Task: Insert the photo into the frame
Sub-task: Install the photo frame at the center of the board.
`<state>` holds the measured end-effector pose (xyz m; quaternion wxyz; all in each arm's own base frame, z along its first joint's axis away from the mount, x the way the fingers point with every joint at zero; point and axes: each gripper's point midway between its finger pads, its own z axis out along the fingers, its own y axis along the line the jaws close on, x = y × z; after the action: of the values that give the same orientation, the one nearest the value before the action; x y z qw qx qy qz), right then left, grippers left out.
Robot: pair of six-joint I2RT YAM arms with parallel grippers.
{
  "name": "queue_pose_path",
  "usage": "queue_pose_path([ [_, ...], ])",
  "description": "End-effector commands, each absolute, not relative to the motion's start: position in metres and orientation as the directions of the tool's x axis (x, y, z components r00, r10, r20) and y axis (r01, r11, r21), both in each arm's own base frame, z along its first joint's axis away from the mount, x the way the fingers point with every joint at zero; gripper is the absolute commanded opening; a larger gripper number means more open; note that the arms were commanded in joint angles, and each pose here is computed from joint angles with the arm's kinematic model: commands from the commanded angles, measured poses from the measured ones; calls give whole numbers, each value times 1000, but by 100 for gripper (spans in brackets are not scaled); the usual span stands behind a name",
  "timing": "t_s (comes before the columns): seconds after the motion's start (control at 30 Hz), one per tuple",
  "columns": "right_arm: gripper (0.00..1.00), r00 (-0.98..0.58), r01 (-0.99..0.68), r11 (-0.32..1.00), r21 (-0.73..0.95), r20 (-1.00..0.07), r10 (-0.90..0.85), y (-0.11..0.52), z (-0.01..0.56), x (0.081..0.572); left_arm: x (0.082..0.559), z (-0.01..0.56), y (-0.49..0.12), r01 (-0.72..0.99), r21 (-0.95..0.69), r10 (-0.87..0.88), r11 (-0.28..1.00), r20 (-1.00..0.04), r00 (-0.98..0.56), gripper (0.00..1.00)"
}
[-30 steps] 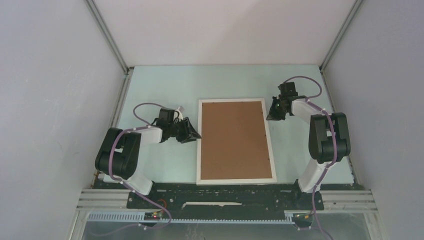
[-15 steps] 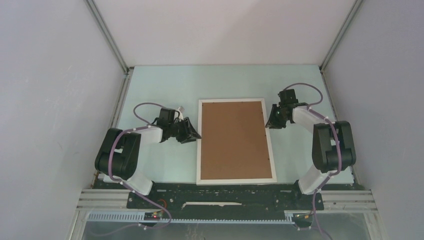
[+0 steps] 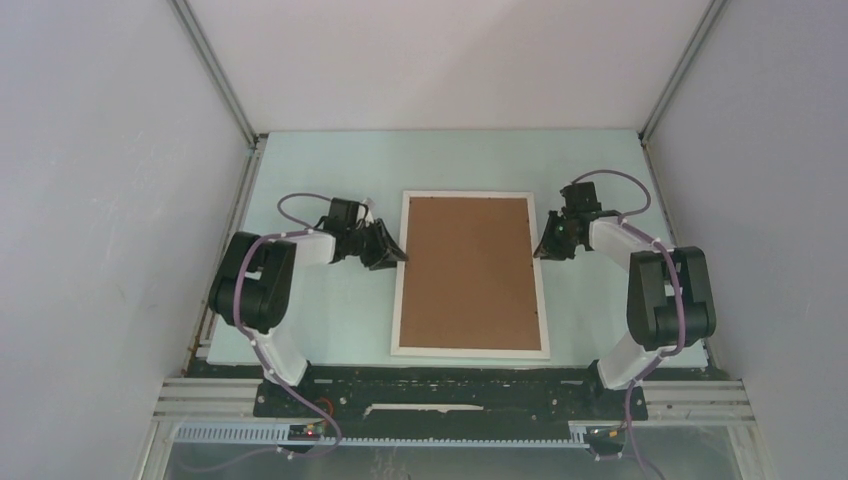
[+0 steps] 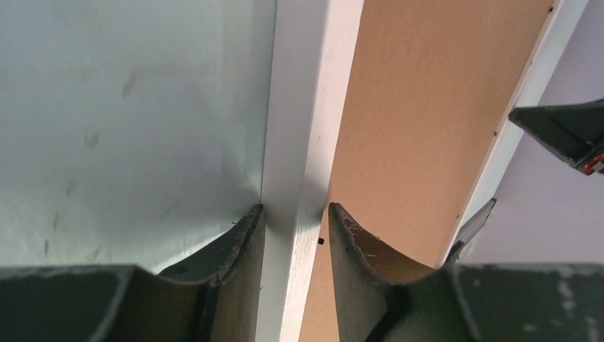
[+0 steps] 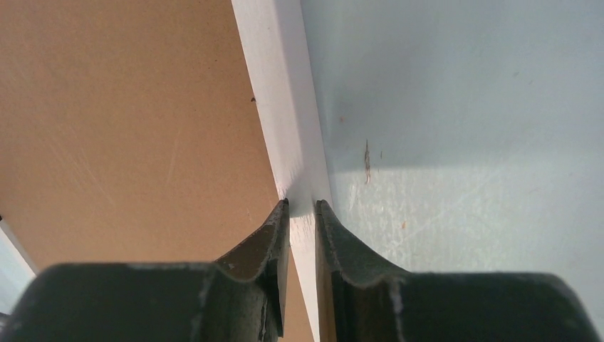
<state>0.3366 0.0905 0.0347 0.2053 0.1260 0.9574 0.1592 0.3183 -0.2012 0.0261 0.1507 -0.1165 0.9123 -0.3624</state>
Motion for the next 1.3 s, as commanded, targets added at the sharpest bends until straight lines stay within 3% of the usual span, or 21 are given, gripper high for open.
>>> queue_pose_path([
  [0.0,23,-923,153,859,489,-241,302,133,22,333,349,38,-236,-42,-743,-305,668,-221,-926,38],
  [0.27,36,-913,159,901,404,-288,290,107,30,325,333,58,-211,-1,-696,-282,718,-290,-915,54],
  [0.43,34,-917,173,894,414,-262,300,106,17,323,325,67,-191,10,-694,-293,720,-318,-902,62],
  [0.93,26,-915,160,895,416,-278,293,106,21,329,335,43,-178,-47,-623,-295,781,-301,-907,41],
  [1.27,24,-917,146,902,406,-286,277,108,21,329,343,31,-177,-71,-607,-304,791,-289,-908,44],
])
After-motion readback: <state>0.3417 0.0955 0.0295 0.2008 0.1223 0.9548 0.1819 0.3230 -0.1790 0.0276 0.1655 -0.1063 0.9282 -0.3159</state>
